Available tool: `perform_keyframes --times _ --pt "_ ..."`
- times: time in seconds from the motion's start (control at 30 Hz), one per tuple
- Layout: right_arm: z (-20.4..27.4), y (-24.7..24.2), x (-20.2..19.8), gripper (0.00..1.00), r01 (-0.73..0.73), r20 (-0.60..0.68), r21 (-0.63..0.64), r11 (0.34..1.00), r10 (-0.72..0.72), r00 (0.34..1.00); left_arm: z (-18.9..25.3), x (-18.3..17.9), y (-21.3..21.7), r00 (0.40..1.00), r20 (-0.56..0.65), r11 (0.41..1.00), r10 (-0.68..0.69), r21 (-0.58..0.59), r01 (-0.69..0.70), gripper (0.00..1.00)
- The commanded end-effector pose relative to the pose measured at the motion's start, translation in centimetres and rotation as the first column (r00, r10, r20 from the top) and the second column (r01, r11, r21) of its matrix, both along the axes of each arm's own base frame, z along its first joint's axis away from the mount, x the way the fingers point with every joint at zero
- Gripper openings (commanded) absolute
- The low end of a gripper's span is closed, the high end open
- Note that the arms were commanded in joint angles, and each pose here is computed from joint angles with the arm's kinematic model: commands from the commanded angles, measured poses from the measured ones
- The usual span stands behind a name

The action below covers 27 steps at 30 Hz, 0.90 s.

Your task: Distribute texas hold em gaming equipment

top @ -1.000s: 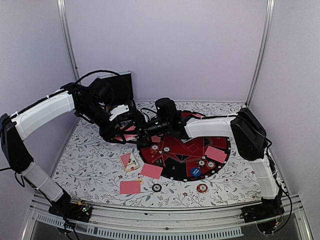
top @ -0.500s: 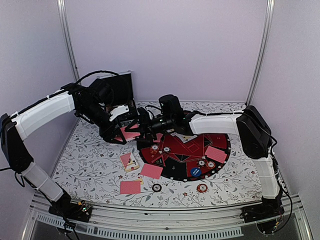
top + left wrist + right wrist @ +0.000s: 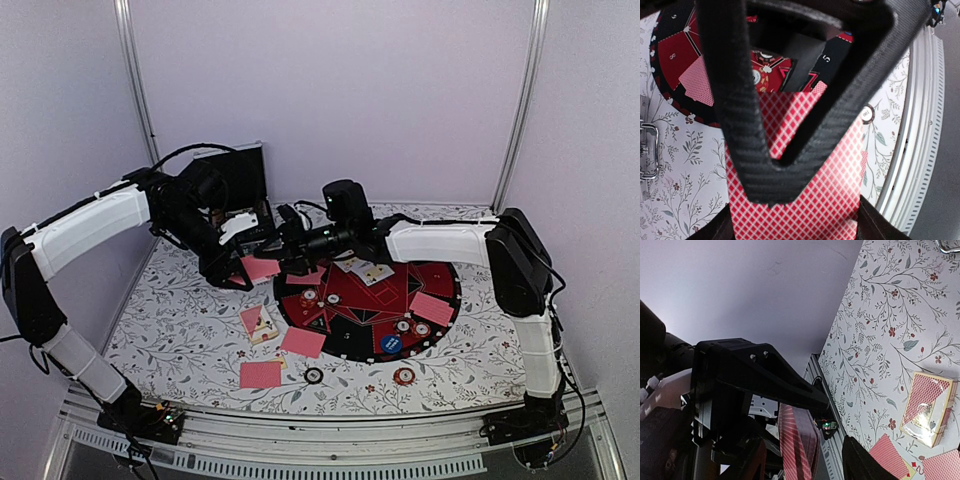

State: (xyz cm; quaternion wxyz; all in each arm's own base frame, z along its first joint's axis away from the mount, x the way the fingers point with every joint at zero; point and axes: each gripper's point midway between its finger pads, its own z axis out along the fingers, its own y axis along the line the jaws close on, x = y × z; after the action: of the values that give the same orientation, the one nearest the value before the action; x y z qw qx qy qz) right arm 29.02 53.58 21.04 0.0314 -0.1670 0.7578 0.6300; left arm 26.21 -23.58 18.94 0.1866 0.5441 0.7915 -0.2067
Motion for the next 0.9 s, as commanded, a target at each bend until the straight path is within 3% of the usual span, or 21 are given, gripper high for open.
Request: perform_keyframes --times 0.0,0.6,0.87 --pt "2.16 -1.11 -0.05 0.48 -0.001 0.023 0.025 1.000 0.000 1.000 0.54 0.05 0.01 1.000 0.027 1.000 -0.010 -0.028 0.011 0.00" --pt "2.80 -1.64 -0.24 0.30 -0.035 0.009 0.034 0.999 0.035 0.999 0.37 0.16 0.21 1.000 0.028 1.000 -0.005 -0.024 0.006 0.00" --pt "2.75 -1.91 -0.57 0.17 -0.054 -0.018 0.055 0.997 0.055 0.998 0.37 0.19 0.31 1.000 0.028 1.000 -0.002 -0.021 0.002 0.00"
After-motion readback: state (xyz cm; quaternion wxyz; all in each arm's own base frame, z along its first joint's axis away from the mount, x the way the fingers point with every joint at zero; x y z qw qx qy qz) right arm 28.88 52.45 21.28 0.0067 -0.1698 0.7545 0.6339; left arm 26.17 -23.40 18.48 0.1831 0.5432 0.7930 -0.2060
